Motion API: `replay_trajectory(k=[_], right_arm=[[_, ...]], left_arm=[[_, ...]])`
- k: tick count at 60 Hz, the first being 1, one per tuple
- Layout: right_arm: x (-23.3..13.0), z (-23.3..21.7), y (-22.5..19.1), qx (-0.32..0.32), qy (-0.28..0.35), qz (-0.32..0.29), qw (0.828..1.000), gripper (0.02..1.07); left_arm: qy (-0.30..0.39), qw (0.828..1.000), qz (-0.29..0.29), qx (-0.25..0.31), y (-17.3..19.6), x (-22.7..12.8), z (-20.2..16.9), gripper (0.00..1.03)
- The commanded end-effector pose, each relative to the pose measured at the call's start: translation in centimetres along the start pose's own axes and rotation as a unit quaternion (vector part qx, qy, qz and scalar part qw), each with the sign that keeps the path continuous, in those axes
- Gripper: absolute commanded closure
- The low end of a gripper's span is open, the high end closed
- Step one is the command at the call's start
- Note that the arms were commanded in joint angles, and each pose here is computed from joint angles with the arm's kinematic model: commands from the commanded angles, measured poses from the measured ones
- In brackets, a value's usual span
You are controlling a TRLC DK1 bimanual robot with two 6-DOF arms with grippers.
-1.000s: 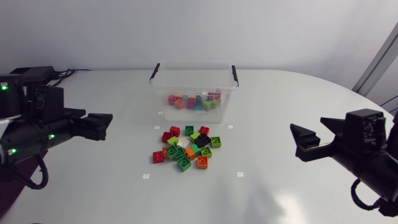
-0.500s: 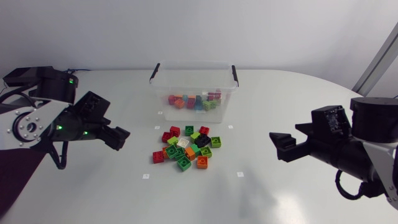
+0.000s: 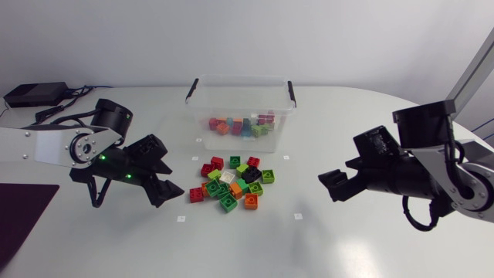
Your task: Place the duplo bricks in the container
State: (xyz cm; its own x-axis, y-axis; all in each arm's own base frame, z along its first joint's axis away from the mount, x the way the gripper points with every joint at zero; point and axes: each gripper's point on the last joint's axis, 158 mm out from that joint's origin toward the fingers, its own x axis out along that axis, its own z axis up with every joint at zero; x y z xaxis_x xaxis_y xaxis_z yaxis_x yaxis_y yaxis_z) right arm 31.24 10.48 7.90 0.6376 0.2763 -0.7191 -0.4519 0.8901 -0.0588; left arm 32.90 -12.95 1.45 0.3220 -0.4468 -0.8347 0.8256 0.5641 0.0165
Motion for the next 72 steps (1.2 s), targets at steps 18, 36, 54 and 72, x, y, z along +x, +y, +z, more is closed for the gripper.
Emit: replay_trajectory(k=[18, 36, 54, 72], right_arm=[[2.2, -2.4, 3.9, -0.190, 0.083, 0.058, 0.977, 0.07], [3.2, -0.7, 6.6, -0.247, 0.066, 0.118, 0.960, 0.07], [5.0, 0.3, 7.9, -0.285, 0.062, 0.160, 0.943, 0.07], [8.6, 0.8, 8.1, -0.351, 0.061, 0.188, 0.915, 0.07]], left_arm=[[0.034, 0.992, -0.061, 0.102, -1.2, 1.5, 1.1, 0.17], [0.062, 0.984, -0.100, 0.136, -2.7, 4.0, 0.5, 0.22], [0.071, 0.978, -0.117, 0.156, -2.7, 5.6, 0.0, 0.39], [0.078, 0.971, -0.138, 0.178, -3.7, 6.6, -0.6, 0.74]])
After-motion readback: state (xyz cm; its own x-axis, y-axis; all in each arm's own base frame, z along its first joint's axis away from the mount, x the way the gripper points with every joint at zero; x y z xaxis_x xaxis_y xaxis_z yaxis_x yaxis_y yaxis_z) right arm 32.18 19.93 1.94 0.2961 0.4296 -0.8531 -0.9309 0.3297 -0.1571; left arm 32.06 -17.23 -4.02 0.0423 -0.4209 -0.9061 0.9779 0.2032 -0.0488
